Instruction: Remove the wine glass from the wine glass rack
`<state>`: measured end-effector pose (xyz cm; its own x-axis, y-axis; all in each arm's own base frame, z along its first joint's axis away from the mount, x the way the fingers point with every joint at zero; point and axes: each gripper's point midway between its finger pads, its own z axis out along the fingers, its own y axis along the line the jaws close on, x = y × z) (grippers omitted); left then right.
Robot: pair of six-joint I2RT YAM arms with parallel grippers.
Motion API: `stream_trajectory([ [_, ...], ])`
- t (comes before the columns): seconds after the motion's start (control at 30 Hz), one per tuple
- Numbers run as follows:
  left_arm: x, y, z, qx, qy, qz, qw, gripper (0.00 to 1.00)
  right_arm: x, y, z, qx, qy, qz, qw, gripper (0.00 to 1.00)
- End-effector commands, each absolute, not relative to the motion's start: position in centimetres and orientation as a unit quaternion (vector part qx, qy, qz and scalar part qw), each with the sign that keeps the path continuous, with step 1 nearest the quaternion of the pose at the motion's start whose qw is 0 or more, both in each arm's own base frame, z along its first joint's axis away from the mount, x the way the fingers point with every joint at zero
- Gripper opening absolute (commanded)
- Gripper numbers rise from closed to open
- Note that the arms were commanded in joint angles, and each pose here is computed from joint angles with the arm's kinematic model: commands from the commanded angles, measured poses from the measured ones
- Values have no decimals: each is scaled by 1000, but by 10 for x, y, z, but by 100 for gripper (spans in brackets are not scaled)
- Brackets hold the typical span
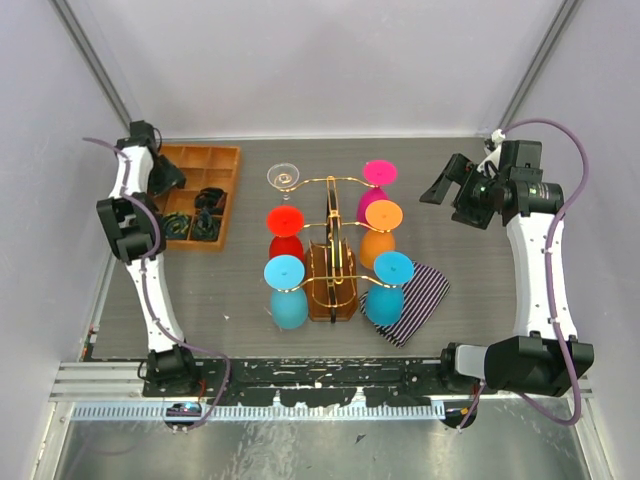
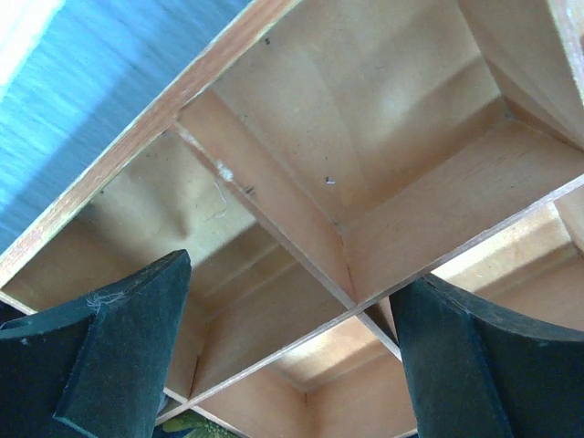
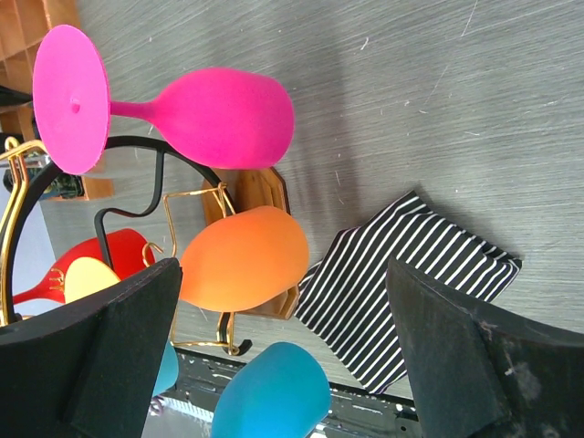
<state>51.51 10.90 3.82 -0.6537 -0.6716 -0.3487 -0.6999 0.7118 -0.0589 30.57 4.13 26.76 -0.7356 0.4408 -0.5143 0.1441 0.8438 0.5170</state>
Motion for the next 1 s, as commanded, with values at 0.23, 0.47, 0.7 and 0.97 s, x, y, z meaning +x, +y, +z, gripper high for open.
stream_trajectory([
  [0.23,504,131,31,-375,902,108,184,94,310,46,276,141,895,241,348,99],
  [0.47,539,99,117,-334,880,101,323,94,312,52,271,136,895,250,343,99],
  [0.7,528,63,140,-300,885,105,339,95,311,50,269,132,897,245,344,99],
  [0.97,480,21,89,-280,932,59,224,94,313,50,266,131,898,244,343,99],
])
